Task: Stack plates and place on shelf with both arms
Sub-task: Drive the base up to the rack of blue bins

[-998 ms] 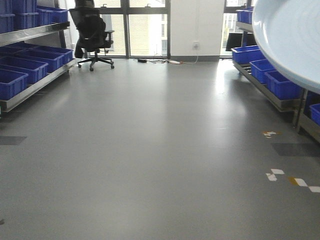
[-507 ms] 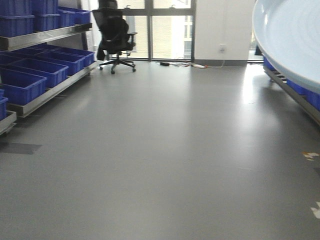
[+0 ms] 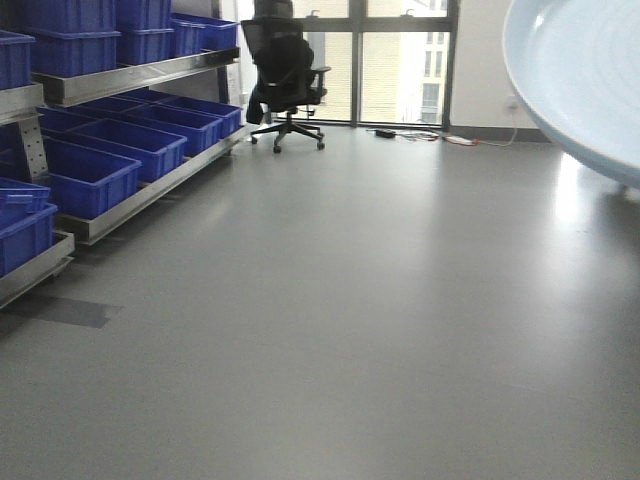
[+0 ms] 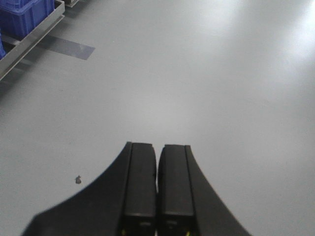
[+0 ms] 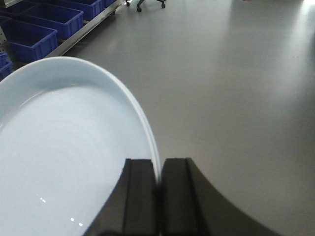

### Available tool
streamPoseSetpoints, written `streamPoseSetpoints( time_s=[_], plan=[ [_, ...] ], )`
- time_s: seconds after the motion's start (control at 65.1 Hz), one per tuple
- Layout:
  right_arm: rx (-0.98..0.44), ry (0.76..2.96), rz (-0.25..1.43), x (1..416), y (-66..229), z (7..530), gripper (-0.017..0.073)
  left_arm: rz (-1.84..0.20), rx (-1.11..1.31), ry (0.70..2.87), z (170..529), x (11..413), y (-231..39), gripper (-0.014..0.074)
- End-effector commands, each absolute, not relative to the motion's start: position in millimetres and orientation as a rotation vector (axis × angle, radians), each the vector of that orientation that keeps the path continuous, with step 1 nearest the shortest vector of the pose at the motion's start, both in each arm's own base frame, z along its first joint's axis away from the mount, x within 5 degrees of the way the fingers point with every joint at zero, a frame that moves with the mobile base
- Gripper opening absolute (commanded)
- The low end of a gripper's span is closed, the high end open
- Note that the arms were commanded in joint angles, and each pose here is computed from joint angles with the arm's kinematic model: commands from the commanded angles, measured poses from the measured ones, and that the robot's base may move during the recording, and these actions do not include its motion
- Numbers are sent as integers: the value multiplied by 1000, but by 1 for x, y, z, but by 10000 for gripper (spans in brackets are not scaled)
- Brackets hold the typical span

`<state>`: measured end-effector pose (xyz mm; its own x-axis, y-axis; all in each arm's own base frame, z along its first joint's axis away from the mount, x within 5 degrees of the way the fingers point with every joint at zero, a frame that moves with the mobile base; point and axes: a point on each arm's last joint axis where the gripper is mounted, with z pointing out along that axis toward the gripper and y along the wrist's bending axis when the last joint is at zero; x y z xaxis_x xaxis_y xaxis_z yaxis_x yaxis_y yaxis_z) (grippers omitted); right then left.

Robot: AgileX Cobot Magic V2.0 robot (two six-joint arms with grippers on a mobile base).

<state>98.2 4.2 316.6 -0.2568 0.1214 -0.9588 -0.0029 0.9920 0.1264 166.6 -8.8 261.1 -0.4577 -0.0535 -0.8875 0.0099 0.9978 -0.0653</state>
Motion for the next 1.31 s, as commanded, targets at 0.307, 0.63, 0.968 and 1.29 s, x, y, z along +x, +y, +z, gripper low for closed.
streamPoseSetpoints(
  time_s=[0.307, 0.63, 0.968, 1.29],
  plan=[
    [67, 1699, 124, 99, 5, 336, 57, -95, -22, 1934, 278, 171, -11, 85],
    [67, 1699, 124, 99, 5, 336, 57, -95, -22, 1934, 278, 171, -11, 85],
    [67, 1699, 124, 99, 5, 336, 57, -95, -22, 1934, 278, 171, -11, 85],
    [67, 1699, 124, 99, 5, 336, 57, -95, -22, 1934, 278, 171, -11, 85]
  ],
)
